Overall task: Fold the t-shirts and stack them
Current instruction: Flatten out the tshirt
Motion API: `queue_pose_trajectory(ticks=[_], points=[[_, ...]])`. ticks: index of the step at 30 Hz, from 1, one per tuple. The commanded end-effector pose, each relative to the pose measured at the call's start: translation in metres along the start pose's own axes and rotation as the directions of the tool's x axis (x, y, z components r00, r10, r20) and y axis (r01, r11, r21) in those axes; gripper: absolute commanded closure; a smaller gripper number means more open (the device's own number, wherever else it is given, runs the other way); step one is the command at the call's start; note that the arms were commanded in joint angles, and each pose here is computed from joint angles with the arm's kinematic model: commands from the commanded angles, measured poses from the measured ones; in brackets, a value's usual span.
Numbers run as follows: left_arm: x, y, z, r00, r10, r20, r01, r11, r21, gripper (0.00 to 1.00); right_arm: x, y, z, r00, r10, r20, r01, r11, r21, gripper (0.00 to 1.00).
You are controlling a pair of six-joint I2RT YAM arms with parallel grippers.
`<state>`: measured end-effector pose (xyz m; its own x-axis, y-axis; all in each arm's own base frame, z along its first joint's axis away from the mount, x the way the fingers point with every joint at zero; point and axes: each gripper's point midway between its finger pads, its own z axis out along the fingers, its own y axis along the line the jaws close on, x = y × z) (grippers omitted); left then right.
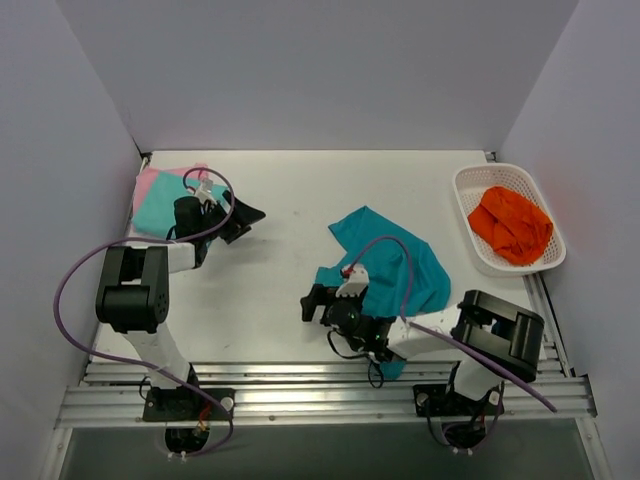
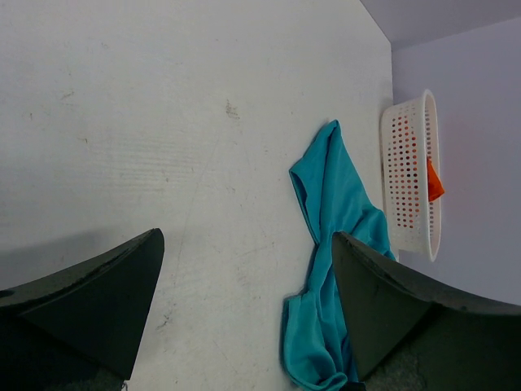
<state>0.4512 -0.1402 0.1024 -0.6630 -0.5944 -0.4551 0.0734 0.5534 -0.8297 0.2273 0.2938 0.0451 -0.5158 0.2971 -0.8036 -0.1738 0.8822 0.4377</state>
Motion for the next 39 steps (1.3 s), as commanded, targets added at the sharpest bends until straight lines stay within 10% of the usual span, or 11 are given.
queue_pose_trajectory(ticks=[1,17,30,35,39], points=[[-0.011,-0.031,-0.007,0.997,0.061,0.045,-0.065,0.995,0.077,0.07,-0.012,0.031,0.020,1.000,-0.009,-0.013,0.008,0.996,-0.089,0.07],[-0.012,-0.023,-0.011,0.997,0.064,0.051,-0.067,0.996,0.060,0.07,0.097,-0.050,0.054,0.943,-0.091,-0.320,0.146,0.978,0.151,0.12],[-0.013,-0.023,-0.008,0.996,0.065,0.056,-0.067,0.997,0.037,0.08,-0.123,0.006,-0.028,0.911,-0.374,0.172,0.231,0.810,0.539,0.05],[-0.010,-0.040,-0.014,0.993,0.100,0.065,-0.101,0.995,0.018,0.08,-0.176,0.037,-0.014,0.950,-0.309,-0.034,0.308,0.921,0.238,0.00],[-0.002,-0.053,-0.018,0.993,0.106,0.058,-0.107,0.994,0.024,0.08,-0.230,0.062,-0.008,0.943,-0.320,-0.094,0.333,0.905,0.265,0.00]])
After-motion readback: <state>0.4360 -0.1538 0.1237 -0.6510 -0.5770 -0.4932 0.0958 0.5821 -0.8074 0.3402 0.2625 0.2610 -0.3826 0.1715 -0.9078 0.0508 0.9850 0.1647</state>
